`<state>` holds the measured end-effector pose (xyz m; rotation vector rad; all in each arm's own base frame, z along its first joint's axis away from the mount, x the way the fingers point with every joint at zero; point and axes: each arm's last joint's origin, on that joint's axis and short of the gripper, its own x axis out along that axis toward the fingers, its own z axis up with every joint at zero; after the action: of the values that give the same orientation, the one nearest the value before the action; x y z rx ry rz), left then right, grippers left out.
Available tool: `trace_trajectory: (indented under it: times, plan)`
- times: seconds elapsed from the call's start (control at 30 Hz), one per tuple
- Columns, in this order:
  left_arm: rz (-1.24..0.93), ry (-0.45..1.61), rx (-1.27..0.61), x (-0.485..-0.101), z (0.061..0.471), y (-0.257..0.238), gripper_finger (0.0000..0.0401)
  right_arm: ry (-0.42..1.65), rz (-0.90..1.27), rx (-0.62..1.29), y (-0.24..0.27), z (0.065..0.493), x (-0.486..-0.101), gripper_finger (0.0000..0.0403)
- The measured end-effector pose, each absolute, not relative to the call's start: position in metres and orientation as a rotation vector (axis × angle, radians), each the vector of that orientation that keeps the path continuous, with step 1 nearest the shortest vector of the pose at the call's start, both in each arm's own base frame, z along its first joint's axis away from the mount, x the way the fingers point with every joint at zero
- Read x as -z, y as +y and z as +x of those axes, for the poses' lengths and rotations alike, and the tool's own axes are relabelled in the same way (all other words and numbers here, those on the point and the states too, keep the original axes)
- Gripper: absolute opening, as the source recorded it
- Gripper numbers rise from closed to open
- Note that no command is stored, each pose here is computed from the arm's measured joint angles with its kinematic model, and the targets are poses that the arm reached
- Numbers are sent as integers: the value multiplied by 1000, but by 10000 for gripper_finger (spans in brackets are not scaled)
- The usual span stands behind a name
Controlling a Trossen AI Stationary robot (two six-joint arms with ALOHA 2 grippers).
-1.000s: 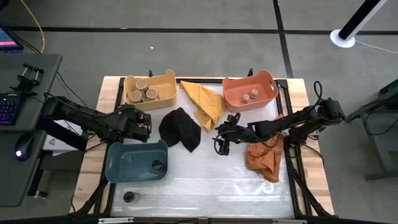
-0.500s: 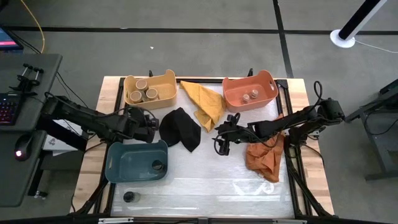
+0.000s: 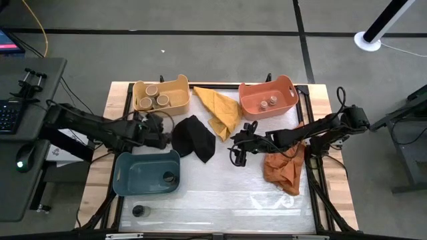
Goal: Sort spices by type
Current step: Put the top black spice bottle into the blue bin
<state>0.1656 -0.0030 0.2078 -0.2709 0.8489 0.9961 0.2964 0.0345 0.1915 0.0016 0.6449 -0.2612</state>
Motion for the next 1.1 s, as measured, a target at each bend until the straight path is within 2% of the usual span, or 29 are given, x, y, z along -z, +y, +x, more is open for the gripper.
trace_trajectory:
  times: [0.13, 0.23, 0.4, 0.57, 0.67, 0.93, 1.0, 1.1]
  plan:
    - [-232, 1049, -814, -213, 168, 3, 1, 645, 2, 261, 35, 296, -192, 227]
    - [-213, 1150, -758, -219, 165, 10, 9, 644, 7, 263, 35, 296, -192, 227]
    - [-188, 1269, -669, -235, 162, 22, 57, 644, 12, 265, 35, 296, -191, 227]
    - [-237, 1282, -501, -239, 166, 29, 123, 645, -16, 270, 34, 296, -192, 227]
    - [-158, 1245, -404, -241, 172, 32, 152, 648, -107, 301, 30, 296, -192, 227]
    - [48, 1118, -352, -253, 184, 54, 183, 617, -208, 362, -20, 303, -198, 227]
    - [73, 1123, -368, -263, 186, 60, 186, 600, -158, 383, -38, 302, -200, 227]
    - [68, 1180, -379, -282, 187, 68, 193, 537, 90, 357, -64, 302, -205, 227]
